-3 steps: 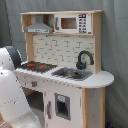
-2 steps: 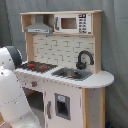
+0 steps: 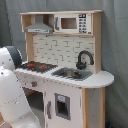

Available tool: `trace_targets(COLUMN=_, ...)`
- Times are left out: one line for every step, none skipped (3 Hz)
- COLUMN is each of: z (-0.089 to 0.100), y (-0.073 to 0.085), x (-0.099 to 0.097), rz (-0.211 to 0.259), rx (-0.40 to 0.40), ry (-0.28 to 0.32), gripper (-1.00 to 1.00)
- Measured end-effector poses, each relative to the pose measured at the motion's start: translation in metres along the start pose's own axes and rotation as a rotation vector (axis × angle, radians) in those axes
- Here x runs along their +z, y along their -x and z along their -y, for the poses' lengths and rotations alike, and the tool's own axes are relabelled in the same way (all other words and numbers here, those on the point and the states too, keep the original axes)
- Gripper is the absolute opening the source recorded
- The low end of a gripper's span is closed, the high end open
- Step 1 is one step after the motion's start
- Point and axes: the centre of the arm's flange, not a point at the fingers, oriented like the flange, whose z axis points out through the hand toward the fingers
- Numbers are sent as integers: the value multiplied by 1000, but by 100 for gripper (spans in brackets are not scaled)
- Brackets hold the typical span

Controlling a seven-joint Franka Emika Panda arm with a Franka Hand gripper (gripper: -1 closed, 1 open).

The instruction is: Play with the kitchen

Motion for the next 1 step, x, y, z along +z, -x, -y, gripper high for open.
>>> trace_targets(z=-6, y=7, x=0, rz=59, rx=45, ry=-9, gripper=100)
